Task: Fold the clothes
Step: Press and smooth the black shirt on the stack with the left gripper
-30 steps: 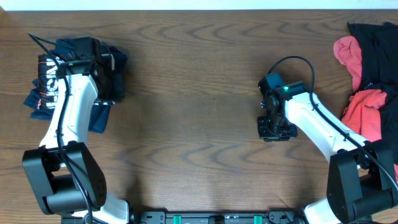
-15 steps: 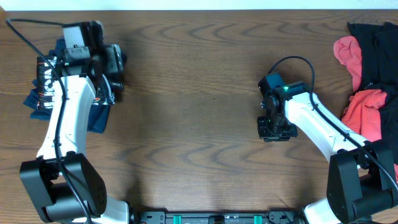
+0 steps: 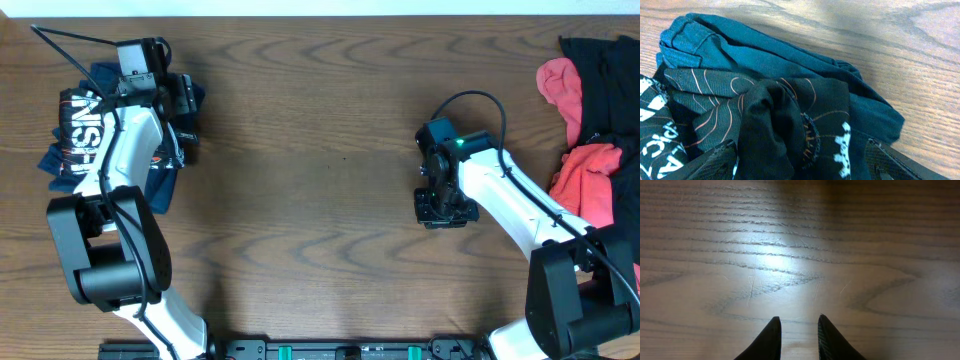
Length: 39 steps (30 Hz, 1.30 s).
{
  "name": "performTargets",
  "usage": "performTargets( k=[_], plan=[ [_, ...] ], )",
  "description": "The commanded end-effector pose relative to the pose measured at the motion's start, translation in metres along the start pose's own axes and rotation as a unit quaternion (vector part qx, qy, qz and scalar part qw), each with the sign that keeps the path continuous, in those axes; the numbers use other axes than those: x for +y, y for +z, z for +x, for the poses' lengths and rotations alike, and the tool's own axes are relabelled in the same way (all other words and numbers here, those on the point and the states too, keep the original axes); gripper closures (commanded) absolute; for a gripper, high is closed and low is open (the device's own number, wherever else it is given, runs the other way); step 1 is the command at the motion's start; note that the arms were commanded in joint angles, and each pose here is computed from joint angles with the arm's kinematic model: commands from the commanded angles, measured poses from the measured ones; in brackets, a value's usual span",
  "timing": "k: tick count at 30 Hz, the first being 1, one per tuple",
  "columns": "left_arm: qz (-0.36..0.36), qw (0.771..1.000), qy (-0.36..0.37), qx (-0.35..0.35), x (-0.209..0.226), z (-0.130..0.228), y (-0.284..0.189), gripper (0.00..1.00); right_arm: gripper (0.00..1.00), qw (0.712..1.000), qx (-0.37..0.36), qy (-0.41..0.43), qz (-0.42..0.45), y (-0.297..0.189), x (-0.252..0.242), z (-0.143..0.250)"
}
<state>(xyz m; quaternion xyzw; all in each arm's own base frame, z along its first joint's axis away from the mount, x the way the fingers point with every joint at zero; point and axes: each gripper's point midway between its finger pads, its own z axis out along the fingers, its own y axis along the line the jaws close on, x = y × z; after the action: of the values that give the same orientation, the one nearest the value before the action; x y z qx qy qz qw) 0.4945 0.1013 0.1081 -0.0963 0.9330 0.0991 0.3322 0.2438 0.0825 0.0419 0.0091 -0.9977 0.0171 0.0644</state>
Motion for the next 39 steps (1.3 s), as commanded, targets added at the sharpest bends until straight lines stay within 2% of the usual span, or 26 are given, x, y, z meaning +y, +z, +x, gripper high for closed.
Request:
performTargets(
  k=[1,4,6,14,16,18,21,22,26,30,39],
  plan=[
    [-0.01,1.0,-0.005,-0.013,0.005,-0.008,0.001,0.23,0.76,1.0,-0.006,-0.001,0.001,-0.003,-0.003,-0.002],
    [-0.01,1.0,-0.005,-0.015,0.005,-0.009,0.001,0.4,0.77,1.0,-0.006,-0.001,0.001,-0.003,-0.003,-0.002],
    [-0.01,1.0,-0.004,-0.013,0.005,-0.007,0.002,0.47,0.77,1.0,-0.006,-0.001,0.001,-0.003,-0.003,-0.002],
    [-0.01,1.0,-0.001,0.009,0.002,0.008,0.017,0.47,0.77,1.0,-0.005,-0.001,0.001,-0.003,-0.003,-0.001],
    [-0.01,1.0,-0.001,0.008,0.002,0.007,0.017,0.5,0.77,1.0,-0.006,-0.001,0.001,-0.003,-0.003,-0.001],
    [-0.011,1.0,-0.001,0.005,0.002,0.006,0.017,0.61,0.77,1.0,-0.006,-0.001,0.001,-0.003,-0.003,-0.001],
    [-0.012,1.0,-0.002,0.003,0.003,0.005,0.016,0.91,0.77,1.0,-0.006,-0.001,0.001,-0.003,-0.003,-0.001],
    [-0.011,1.0,-0.002,0.003,0.003,0.004,0.015,0.94,0.77,1.0,-0.006,-0.001,0.001,-0.003,-0.003,-0.001],
    [-0.003,1.0,-0.001,-0.011,0.0,-0.005,0.002,0.94,0.77,1.0,-0.006,-0.001,0.001,-0.003,-0.003,-0.002],
    [0.074,0.996,0.03,-0.026,-0.032,-0.014,-0.019,0.94,0.77,1.0,-0.01,-0.001,0.0,-0.003,-0.003,-0.004],
    [0.093,0.994,0.056,0.023,-0.055,0.014,-0.016,0.93,0.77,1.0,-0.01,-0.001,0.0,-0.003,-0.003,-0.003]
  ],
)
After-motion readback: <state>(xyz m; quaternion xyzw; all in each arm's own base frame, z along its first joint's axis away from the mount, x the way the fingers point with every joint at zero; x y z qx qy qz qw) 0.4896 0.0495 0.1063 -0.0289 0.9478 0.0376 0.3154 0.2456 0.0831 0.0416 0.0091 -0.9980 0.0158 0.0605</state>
